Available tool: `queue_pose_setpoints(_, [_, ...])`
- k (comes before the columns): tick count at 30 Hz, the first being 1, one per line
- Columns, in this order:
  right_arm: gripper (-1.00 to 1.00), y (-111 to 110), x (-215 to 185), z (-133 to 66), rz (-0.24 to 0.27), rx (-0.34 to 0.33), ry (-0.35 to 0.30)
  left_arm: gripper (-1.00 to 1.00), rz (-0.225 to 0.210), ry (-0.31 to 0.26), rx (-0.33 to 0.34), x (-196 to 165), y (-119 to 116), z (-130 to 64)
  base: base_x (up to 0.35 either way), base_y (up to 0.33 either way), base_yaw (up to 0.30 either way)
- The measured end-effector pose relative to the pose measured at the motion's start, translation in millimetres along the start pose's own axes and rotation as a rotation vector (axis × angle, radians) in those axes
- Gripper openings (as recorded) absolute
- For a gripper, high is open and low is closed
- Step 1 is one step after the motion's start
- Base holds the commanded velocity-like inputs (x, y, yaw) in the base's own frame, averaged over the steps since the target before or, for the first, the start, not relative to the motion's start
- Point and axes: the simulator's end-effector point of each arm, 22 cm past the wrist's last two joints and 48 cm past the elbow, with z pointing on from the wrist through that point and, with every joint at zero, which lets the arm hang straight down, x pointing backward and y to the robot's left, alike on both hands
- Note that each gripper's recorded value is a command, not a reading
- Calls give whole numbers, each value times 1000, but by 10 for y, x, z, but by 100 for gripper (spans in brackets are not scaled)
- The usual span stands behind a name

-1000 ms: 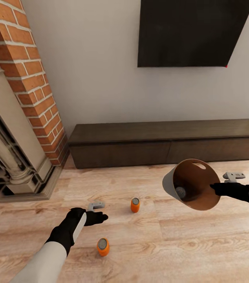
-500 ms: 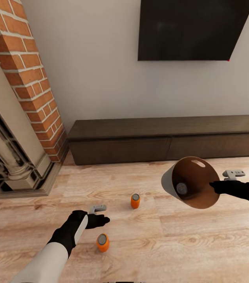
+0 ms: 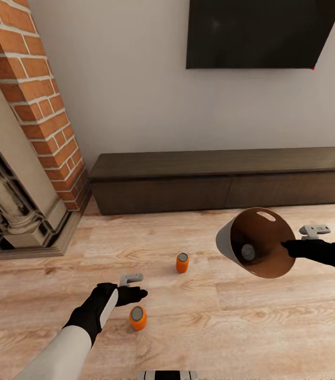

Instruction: Put the three can of soda from the living room inside the tash can in the kitchen.

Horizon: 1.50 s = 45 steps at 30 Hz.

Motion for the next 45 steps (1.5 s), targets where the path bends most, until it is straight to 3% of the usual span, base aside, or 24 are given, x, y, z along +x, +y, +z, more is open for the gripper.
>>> queue_pose_setpoints(16, [-100,133,401,397,0,-18,72,100,-18,57,-27,313,220,334,0,0,0])
queue_pose_setpoints(25, [-100,175,464,459,-4,-21,86,100,-15,28,-42,264,283,365,0,0,0])
queue_pose_setpoints(31, [-100,214,478,479,-10,-25,92,100,2,-15,-41,52,264,300,0,0,0])
queue_pose_setpoints(35, [-100,230,536,471,9,-25,129,100,31,-105,-35,-435,182,87,0,0,0])
queue_pose_setpoints(39, [-100,218,520,471,8,-15,130,100,46,-140,-40,-673,177,-76,0,0,0])
queue_pose_setpoints(42, [-100,192,512,474,4,-1,129,100,62,-132,-69,-712,301,-138,0,0,0])
queue_pose_setpoints(45, [-100,166,472,523,1,9,126,100,68,-73,-95,-582,418,-101,0,0,0])
